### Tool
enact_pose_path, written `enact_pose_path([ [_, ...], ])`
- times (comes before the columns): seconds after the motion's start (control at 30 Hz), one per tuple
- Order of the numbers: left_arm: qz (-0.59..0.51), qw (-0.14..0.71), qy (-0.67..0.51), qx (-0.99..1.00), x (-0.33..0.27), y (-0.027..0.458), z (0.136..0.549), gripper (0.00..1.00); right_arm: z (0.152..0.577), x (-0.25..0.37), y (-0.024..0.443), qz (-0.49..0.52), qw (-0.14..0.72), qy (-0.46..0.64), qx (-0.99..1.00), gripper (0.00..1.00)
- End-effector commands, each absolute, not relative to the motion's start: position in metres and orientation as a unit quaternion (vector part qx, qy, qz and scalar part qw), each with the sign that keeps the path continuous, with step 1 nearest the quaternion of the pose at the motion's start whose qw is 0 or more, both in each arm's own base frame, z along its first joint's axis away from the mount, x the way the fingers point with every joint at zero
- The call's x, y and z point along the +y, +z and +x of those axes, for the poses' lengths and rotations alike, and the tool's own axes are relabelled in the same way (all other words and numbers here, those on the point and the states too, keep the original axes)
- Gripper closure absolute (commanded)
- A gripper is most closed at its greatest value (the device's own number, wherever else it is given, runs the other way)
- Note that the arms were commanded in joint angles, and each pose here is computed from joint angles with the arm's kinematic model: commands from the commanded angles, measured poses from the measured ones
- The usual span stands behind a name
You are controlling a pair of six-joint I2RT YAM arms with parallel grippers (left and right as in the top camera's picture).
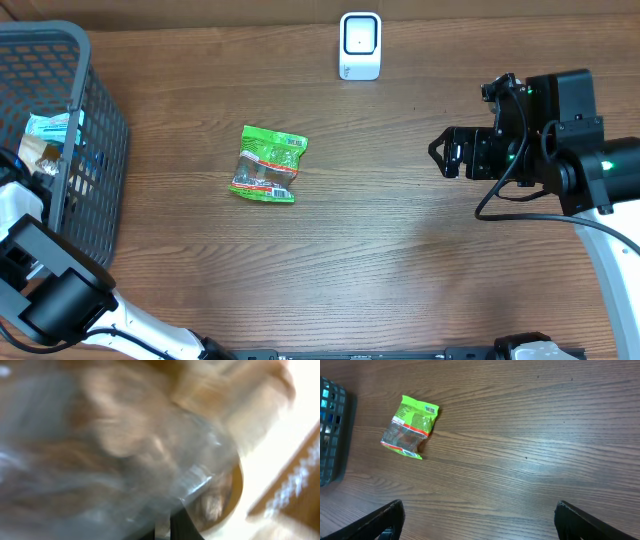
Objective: Scan the item barcode
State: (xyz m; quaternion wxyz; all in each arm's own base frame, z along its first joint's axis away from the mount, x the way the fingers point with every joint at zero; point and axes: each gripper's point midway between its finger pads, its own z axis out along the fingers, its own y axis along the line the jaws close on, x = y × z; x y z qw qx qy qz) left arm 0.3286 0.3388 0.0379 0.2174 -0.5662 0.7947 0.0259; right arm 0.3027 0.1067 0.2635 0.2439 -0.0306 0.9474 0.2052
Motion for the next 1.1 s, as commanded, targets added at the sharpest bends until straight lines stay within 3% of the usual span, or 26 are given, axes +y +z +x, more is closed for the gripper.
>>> enact_pose_path([
  [0.0,-0.482,0.242,-0.098,0.836,0.296,0.059,0.382,0.96,0.306,0.11,0.274,-0.034,0.257,0.211,0.943,0.04],
  [0.23,-0.471,0.266,-0.091,0.836,0.295,0.149,0.413,0.96,0.306,0.11,0.274,-0.035,0.257,0.211,0.942,0.04],
  [0.27,-0.467,0.272,-0.09,0.837,0.296,0.161,0.414,0.87,0.306,0.11,0.274,-0.035,0.258,0.211,0.942,0.04],
  [0.3,-0.455,0.276,-0.085,0.842,0.297,0.169,0.414,0.55,0.306,0.11,0.274,-0.035,0.259,0.211,0.942,0.04],
  [0.33,-0.435,0.285,-0.075,0.851,0.301,0.176,0.415,0.33,0.307,0.11,0.275,-0.035,0.261,0.211,0.941,0.04],
  [0.43,-0.427,0.275,-0.004,0.861,0.32,0.176,0.401,0.16,0.31,0.11,0.277,-0.039,0.269,0.21,0.939,0.02],
  [0.6,-0.467,0.189,0.131,0.854,0.348,0.15,0.349,0.0,0.31,0.11,0.277,-0.04,0.269,0.21,0.939,0.01],
  [1.07,-0.558,0.113,0.138,0.81,0.366,0.107,0.284,0.0,0.31,0.11,0.277,-0.039,0.268,0.211,0.939,0.01],
])
